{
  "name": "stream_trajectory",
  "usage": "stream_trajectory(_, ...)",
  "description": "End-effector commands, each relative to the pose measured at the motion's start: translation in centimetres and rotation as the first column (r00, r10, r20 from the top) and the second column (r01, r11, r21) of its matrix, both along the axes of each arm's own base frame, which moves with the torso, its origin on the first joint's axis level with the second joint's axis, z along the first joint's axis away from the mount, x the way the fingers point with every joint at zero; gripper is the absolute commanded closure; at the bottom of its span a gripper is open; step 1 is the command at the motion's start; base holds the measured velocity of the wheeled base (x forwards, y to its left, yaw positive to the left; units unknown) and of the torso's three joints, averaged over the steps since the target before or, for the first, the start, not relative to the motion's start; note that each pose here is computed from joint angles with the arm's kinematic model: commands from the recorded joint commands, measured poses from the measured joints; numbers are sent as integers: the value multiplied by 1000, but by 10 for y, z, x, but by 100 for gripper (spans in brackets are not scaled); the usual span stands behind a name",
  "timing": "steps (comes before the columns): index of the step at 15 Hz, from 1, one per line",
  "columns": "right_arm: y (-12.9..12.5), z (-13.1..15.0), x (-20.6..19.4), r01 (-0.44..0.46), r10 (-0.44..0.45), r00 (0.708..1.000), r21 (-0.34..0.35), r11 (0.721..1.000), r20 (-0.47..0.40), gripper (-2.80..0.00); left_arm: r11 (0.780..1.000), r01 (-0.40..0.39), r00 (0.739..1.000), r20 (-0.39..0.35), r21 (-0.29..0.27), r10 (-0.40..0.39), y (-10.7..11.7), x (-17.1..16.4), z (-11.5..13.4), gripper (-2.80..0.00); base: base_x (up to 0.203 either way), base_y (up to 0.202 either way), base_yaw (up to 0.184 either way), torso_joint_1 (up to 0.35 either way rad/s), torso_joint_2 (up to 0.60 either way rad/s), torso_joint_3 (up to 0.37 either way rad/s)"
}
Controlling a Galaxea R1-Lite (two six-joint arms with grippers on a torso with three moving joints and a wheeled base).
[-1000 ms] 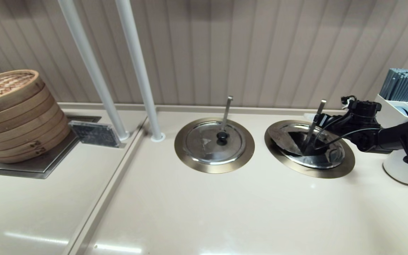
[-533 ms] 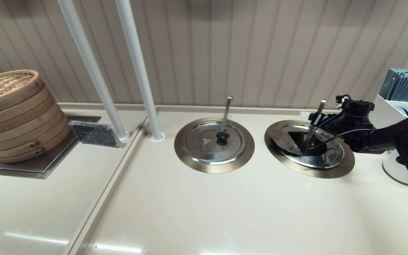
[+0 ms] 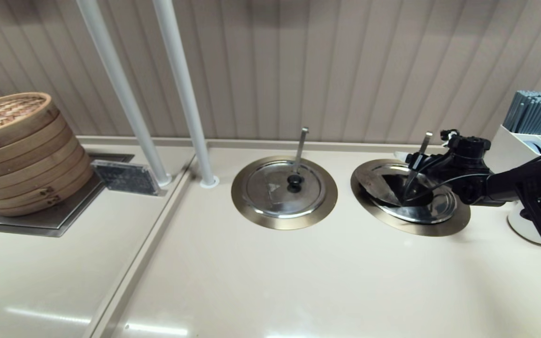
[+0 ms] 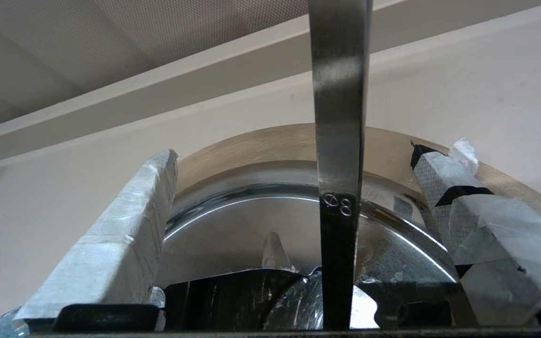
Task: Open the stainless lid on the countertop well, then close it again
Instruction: Stir with a spoon
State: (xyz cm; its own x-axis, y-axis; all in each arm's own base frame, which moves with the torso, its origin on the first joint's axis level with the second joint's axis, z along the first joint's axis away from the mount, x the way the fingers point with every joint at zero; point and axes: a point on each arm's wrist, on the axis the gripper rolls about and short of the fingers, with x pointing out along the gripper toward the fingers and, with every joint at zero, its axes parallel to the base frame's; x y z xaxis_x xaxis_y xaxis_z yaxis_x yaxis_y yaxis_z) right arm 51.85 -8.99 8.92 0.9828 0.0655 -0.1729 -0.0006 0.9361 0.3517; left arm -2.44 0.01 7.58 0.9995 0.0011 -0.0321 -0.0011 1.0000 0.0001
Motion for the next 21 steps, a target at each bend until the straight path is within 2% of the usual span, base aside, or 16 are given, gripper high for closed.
stream_trajectory(1, 0, 0, 0, 1, -1, 1000, 3, 1000, 2, -280, 1000, 0, 1000, 1, 0, 0, 0, 0, 0, 0, 0, 0, 0, 0, 0, 0)
stream_trajectory(3, 0, 1, 0, 8, -8, 1000, 1, 1000, 5, -280, 1000, 0, 1000, 0, 0, 0, 0, 0, 0, 0, 0, 0, 0, 0, 0, 0)
stream_trajectory(4, 0, 3, 0, 17, -17, 1000, -1, 1000, 10, 0, 1000, 0, 1000, 1, 0, 0, 0, 0, 0, 0, 0, 0, 0, 0, 0, 0)
stream_trajectory(8, 2, 19, -4, 16, -16, 999, -4, 1000, 37, 0, 1000, 0, 1000, 0, 0, 0, 0, 0, 0, 0, 0, 0, 0, 0, 0, 0)
stream_trajectory(17, 4, 25, -8, 15, -14, 999, -4, 1000, 40, 0, 1000, 0, 1000, 1, 0, 0, 0, 0, 0, 0, 0, 0, 0, 0, 0, 0)
stream_trajectory(21, 6, 48, -20, 14, -14, 998, -9, 1000, 60, 0, 1000, 0, 1000, 0, 0, 0, 0, 0, 0, 0, 0, 0, 0, 0, 0, 0)
